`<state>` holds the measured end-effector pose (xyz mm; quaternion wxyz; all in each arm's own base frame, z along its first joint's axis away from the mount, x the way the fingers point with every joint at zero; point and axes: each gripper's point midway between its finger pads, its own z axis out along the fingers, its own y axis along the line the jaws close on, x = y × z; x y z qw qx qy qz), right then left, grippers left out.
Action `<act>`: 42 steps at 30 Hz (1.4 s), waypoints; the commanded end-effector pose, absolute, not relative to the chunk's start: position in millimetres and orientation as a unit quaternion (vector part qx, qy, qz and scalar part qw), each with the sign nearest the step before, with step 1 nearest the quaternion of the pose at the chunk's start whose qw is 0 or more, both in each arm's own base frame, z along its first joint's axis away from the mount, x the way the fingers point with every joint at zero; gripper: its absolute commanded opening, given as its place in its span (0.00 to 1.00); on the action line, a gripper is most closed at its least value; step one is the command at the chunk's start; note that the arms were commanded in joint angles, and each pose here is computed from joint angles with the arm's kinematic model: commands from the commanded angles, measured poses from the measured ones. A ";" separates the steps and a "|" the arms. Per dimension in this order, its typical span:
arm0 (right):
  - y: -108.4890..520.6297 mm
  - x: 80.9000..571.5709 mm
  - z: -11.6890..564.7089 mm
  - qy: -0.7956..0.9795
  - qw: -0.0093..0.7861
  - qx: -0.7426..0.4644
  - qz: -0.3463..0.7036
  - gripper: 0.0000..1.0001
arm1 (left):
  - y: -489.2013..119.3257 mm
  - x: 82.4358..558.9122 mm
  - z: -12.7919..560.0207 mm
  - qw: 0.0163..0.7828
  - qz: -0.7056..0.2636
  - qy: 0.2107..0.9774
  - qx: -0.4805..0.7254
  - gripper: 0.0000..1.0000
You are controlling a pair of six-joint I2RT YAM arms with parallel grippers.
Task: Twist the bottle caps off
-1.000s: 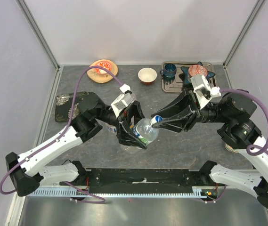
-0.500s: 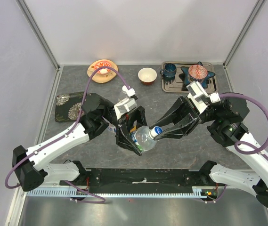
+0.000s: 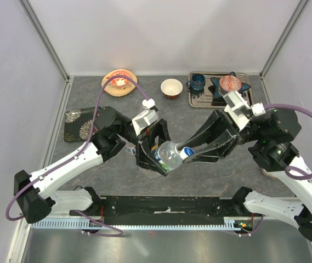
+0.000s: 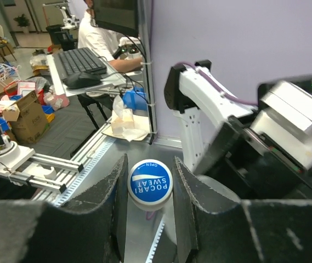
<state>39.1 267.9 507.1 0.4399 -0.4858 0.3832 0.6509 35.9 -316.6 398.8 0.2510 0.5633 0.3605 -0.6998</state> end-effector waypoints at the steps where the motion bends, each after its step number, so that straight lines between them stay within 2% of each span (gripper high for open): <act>1: 249.2 19.5 537.8 0.355 0.465 -0.482 0.652 0.00 | -324.2 56.6 406.9 0.294 -0.692 0.381 0.538 0.29; 6: 251.3 74.3 541.2 0.445 0.556 -0.381 0.590 0.00 | -323.4 57.9 402.3 0.299 -0.687 0.396 0.531 0.29; 8: 238.4 139.0 523.3 0.550 0.618 -0.268 0.494 0.00 | -323.8 61.6 403.3 0.321 -0.678 0.403 0.525 0.29; 9: 229.0 160.8 510.9 0.588 0.630 -0.226 0.453 0.00 | -317.4 57.8 404.6 0.325 -0.673 0.414 0.519 0.29; 10: 200.3 201.2 482.0 0.657 0.650 -0.133 0.359 0.00 | -315.9 59.8 403.7 0.346 -0.662 0.414 0.520 0.29; 11: 188.2 215.1 462.0 0.686 0.648 -0.101 0.316 0.00 | -316.2 66.2 399.9 0.366 -0.653 0.433 0.502 0.29; 14: 163.2 245.2 372.0 0.767 0.610 -0.031 0.198 0.00 | -301.2 74.5 403.3 0.437 -0.621 0.459 0.462 0.30; 15: 159.4 250.5 323.9 0.797 0.581 -0.028 0.164 0.00 | -297.4 76.5 404.3 0.451 -0.612 0.464 0.454 0.30; 17: 159.2 256.6 280.3 0.820 0.552 0.001 0.155 0.00 | -287.3 82.1 404.9 0.482 -0.589 0.482 0.434 0.30; 18: 153.3 259.9 231.5 0.847 0.516 0.008 0.130 0.00 | -284.8 83.1 404.2 0.487 -0.584 0.486 0.431 0.30; 20: 158.3 266.7 196.5 0.860 0.488 0.023 0.146 0.00 | -278.7 85.1 407.3 0.503 -0.574 0.492 0.419 0.30; 21: 146.6 270.7 156.9 0.882 0.453 0.044 0.122 0.00 | -276.9 84.4 409.3 0.507 -0.573 0.490 0.418 0.30; 24: 127.5 283.8 111.1 0.895 0.425 0.090 0.099 0.00 | -272.6 86.0 408.1 0.517 -0.565 0.494 0.411 0.30; 32: 106.3 315.0 65.9 0.909 0.397 0.121 0.024 0.00 | -271.0 92.2 398.9 0.528 -0.557 0.504 0.396 0.31; 42: 89.3 337.1 44.1 0.911 0.384 0.149 -0.025 0.00 | -265.9 94.2 394.2 0.541 -0.547 0.507 0.389 0.31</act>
